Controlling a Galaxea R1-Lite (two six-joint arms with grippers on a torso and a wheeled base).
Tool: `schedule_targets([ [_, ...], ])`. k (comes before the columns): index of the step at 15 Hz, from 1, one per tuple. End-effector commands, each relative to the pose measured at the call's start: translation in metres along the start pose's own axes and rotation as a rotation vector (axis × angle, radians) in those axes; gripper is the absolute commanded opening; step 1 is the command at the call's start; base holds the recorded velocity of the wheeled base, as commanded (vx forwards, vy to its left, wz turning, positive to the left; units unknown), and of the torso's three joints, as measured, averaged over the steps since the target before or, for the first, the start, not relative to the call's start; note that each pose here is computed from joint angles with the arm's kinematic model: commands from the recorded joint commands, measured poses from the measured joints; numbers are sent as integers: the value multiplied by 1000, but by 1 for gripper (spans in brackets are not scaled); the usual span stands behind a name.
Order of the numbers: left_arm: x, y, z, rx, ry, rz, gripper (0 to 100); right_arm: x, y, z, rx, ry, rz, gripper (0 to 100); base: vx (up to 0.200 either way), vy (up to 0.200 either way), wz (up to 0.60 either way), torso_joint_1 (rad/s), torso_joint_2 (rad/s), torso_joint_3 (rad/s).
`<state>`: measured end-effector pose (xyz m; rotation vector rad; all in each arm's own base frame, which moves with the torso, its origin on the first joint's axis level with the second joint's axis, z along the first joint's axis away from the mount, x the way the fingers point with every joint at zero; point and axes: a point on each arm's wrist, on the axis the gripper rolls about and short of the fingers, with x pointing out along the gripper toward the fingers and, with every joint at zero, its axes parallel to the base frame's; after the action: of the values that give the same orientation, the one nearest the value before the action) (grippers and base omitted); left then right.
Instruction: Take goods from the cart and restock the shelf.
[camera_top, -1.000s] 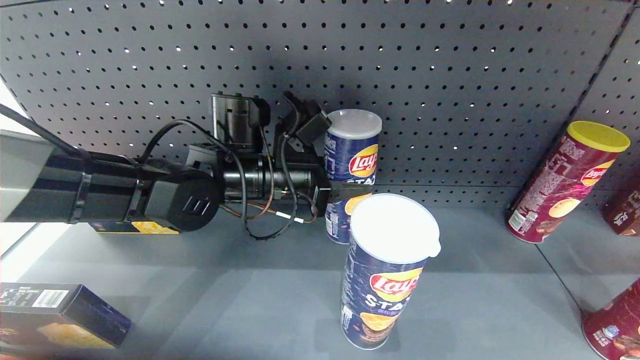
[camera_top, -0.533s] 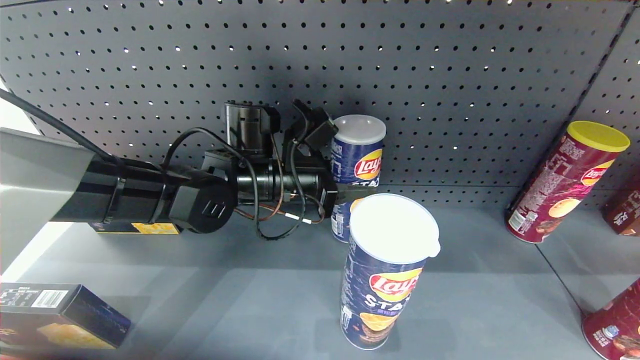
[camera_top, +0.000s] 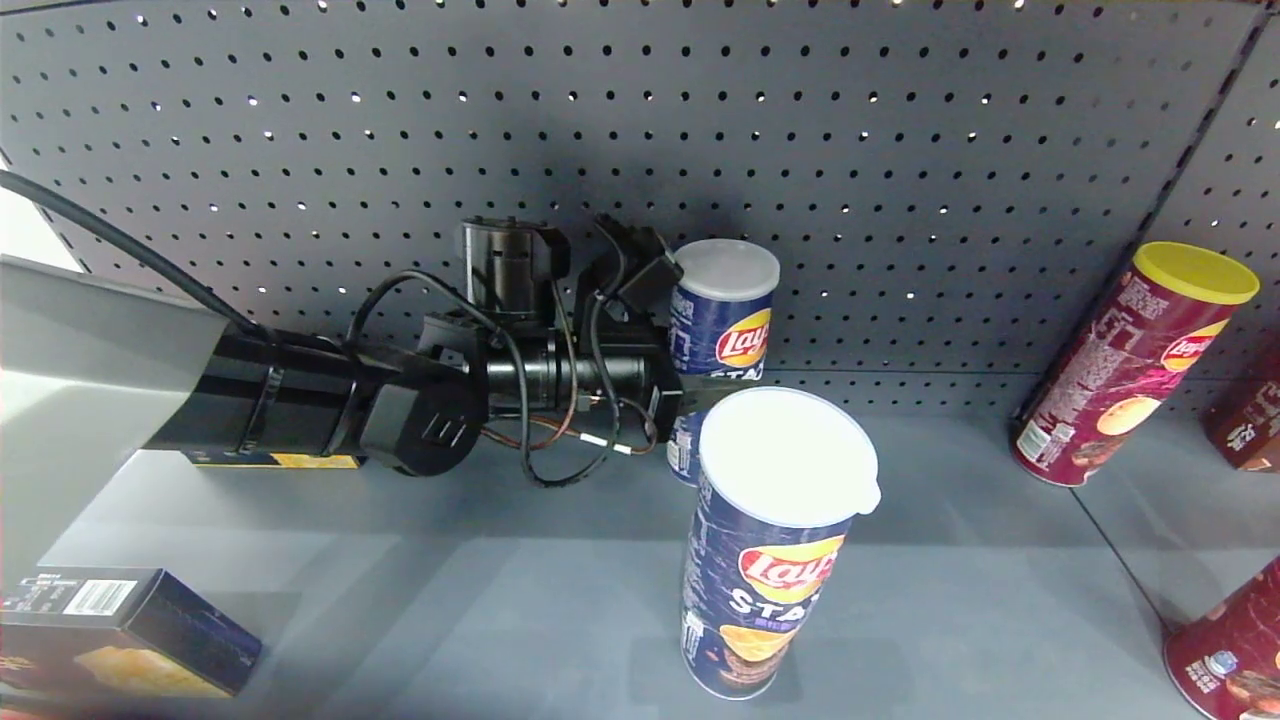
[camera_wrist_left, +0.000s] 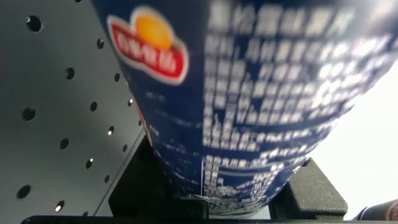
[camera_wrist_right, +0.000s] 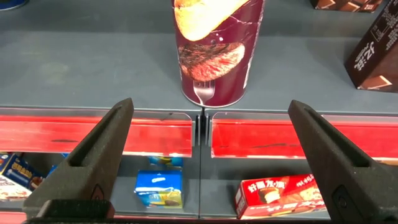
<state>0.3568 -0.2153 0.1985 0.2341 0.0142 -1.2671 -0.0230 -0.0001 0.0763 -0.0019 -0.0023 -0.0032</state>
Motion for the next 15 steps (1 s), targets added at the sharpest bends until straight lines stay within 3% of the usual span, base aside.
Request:
schedule_targets([
  [1,0,-1,-2,-3,7,-1,0,0,0,0,0,-1,0,100,0,0,0,0,0,0],
  [2,0,-1,-5,2,11,1,100,0,0,0,0,1,0,100,0,0,0,0,0,0],
  [5,-3,-3,-10,-12,27,-1,100,0,0,0,0,1,0,100,0,0,0,0,0,0],
  [7,-12,-6,-3,-5,20,8,100,0,0,0,0,1,0,100,0,0,0,0,0,0],
  [11,-43,-16,7,-3,22,46,100,0,0,0,0,-1,0,100,0,0,0,0,0,0],
  [15,-50,-20,5,-1,58,114,100,0,0,0,0,-1,0,100,0,0,0,0,0,0],
])
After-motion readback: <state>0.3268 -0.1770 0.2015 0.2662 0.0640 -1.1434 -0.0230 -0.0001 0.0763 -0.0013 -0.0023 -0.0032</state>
